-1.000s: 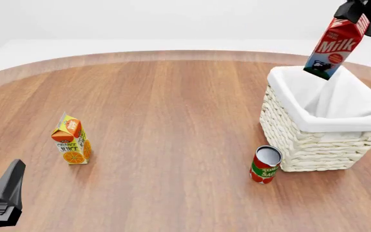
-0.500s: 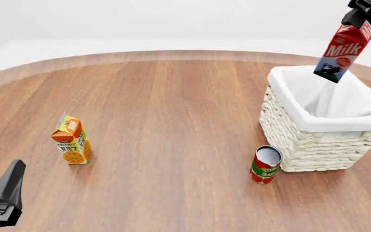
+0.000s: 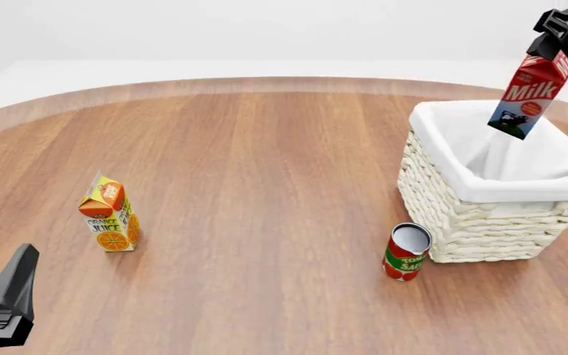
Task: Pick the milk and place it in the basket.
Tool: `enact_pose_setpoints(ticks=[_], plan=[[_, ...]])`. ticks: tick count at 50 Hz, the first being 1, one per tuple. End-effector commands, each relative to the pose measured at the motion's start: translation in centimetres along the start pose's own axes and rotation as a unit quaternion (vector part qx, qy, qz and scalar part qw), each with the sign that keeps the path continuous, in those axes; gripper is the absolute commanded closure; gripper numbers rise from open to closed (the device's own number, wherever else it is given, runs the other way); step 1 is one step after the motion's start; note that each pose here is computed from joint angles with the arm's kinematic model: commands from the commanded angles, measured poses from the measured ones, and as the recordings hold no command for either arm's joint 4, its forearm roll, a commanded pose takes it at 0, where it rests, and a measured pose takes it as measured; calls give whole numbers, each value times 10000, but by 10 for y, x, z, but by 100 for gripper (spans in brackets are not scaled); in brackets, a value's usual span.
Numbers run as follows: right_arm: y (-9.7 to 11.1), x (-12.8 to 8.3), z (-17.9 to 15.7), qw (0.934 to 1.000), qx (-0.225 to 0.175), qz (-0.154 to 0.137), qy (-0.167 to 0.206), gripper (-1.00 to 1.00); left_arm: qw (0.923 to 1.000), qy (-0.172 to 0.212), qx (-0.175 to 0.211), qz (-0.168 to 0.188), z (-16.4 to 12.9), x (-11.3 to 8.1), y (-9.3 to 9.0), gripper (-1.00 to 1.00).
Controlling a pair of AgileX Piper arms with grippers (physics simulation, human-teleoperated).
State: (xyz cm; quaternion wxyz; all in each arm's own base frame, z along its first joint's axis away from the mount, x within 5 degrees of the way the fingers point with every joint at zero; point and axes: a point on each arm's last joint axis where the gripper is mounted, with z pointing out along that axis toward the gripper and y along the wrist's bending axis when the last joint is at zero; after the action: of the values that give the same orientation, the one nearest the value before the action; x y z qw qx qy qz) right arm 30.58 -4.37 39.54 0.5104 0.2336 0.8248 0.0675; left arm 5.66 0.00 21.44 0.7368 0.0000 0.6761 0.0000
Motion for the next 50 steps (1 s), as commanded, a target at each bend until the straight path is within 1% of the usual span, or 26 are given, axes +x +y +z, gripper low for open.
enact_pose_setpoints(ticks=[1, 13, 27, 50], plan=[[-2, -3, 1, 9999, -7, 83, -103, 100, 10000, 0, 0, 0, 0, 0, 0, -100], [-2, 0, 10, 10000, -5, 40, -50, 100, 10000, 0, 0, 0, 0, 0, 0, -100], [-10, 8, 24, 9999, 93, 37, 31, 100, 10000, 0, 0, 0, 0, 0, 0, -100], [-18, 16, 34, 9998, 191, 12, 115, 100, 10000, 0, 0, 0, 0, 0, 0, -100]])
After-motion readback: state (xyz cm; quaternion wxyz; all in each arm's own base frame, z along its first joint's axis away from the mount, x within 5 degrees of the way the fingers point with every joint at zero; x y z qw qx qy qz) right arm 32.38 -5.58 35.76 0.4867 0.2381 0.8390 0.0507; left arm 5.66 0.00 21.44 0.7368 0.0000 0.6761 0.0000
